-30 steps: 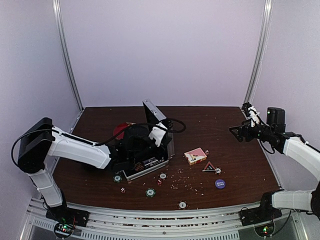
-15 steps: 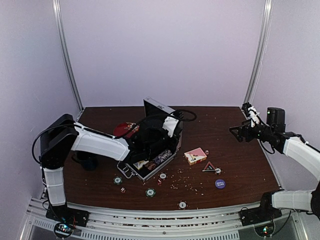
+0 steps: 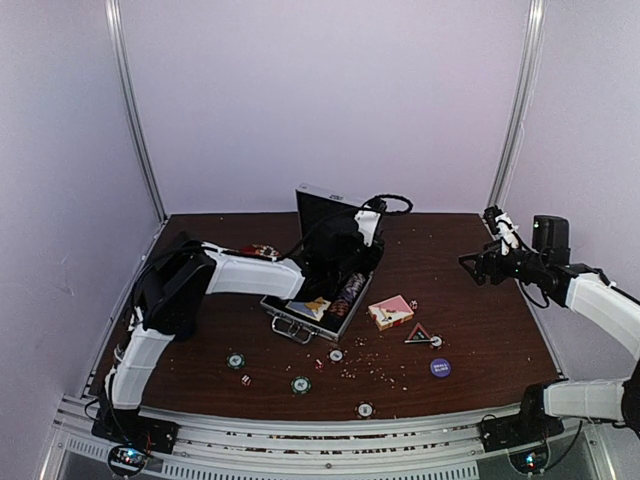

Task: Pack up texas hold em set

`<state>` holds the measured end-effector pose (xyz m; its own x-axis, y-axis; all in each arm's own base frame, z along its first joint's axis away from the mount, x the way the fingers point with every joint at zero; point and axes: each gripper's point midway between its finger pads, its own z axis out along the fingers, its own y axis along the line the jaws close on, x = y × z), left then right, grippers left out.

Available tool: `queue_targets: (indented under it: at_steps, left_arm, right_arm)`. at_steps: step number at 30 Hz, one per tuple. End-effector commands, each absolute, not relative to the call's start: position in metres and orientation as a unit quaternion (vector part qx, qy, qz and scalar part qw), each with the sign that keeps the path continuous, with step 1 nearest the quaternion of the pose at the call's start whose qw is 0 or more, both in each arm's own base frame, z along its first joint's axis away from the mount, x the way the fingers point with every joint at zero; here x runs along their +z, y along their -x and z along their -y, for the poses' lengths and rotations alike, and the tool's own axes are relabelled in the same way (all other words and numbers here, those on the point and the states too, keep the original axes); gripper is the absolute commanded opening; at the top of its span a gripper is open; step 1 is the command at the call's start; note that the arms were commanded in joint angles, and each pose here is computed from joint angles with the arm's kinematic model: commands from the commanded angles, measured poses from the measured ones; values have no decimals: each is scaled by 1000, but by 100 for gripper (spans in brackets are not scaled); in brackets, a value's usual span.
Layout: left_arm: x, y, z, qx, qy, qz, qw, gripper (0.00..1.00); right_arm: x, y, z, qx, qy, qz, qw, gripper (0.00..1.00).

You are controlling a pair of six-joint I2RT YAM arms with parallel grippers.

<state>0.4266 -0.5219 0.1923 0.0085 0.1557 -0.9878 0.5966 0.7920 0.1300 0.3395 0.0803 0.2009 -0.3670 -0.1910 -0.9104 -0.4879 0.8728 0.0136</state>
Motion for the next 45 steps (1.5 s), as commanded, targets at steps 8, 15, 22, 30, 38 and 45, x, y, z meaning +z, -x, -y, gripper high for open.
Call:
queue_targets:
  at_steps: [8, 15, 22, 30, 38, 45]
  left_arm:
    - [248, -465, 527, -187, -244, -630, 713, 12]
    - [255, -451, 515, -200, -245, -625, 714, 39]
    - [249, -412, 489, -207, -257, -634, 699, 56]
    - [243, -372, 445, -187, -281, -660, 671, 58]
    - [202, -378, 365, -121, -215, -795, 555, 72]
    - [162, -392, 284, -155, -160, -872, 437, 88]
  right_arm:
    - [202, -348, -74, 126, 204, -818, 523, 90]
    - [202, -348, -74, 125, 205, -818, 523, 90]
    - [204, -346, -76, 130, 210, -815, 524, 90]
    - [205, -345, -79, 137, 216, -813, 523, 90]
    - [192, -342, -84, 151, 228, -819, 505, 90]
    - [176, -341, -113, 163, 328, -824, 432, 86]
